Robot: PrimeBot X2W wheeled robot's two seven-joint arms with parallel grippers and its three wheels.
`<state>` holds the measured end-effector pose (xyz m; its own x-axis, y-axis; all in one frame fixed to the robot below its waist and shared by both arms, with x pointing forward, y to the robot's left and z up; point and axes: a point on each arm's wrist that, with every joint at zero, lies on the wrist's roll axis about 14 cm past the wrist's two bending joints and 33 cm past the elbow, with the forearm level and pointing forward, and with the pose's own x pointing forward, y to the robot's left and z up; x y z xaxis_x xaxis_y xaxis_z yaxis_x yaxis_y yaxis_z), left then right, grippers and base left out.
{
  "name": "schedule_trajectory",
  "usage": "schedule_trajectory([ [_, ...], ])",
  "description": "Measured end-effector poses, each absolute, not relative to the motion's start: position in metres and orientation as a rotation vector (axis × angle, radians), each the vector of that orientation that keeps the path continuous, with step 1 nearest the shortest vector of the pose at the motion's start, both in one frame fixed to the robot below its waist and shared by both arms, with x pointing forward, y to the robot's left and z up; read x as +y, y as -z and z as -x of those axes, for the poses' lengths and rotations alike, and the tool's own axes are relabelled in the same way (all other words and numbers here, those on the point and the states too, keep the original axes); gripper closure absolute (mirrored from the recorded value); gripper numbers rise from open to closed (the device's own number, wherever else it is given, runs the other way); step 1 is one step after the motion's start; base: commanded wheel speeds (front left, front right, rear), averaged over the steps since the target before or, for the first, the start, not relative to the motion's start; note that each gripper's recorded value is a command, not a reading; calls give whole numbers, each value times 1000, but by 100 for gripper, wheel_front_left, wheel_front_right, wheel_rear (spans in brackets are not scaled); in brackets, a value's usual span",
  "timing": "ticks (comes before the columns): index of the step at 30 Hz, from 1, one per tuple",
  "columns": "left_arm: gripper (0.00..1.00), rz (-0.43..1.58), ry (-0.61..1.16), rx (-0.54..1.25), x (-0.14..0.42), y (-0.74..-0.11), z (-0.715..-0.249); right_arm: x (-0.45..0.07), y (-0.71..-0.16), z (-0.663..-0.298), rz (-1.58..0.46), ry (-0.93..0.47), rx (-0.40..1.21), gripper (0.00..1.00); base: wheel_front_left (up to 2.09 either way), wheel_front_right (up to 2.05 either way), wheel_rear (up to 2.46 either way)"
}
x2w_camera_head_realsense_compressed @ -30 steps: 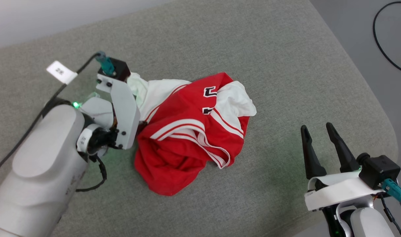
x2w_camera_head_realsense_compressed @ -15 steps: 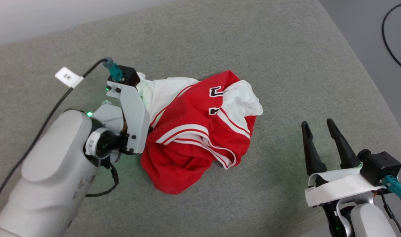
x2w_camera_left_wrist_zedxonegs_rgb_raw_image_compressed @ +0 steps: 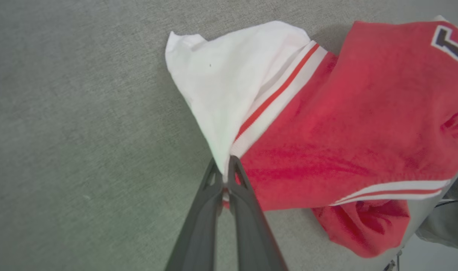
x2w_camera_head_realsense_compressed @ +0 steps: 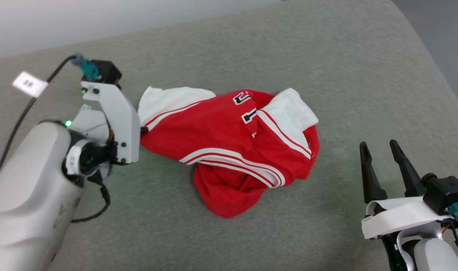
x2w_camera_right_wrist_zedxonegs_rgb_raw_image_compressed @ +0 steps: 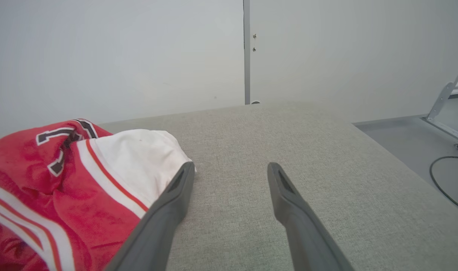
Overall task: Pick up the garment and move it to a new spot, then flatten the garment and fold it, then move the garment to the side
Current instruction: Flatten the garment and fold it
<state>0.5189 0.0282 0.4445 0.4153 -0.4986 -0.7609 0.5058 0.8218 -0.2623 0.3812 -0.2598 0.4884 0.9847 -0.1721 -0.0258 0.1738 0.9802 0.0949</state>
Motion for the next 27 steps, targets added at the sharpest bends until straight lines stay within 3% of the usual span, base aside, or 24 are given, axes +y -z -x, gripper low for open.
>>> schedule_trajectory([
  [8,100,62,451,922,100,-457,-502,-233,-494,-395,-92,78,25,0,0,0,0],
  [17,100,141,226,976,183,-443,-450,-197,-506,-411,-97,-38,12,0,0,0,0],
  [26,100,246,113,1009,215,-421,-408,-177,-512,-415,-106,-96,9,0,0,0,0],
  [27,95,249,113,1003,215,-421,-408,-176,-512,-415,-106,-100,8,0,0,0,0],
])
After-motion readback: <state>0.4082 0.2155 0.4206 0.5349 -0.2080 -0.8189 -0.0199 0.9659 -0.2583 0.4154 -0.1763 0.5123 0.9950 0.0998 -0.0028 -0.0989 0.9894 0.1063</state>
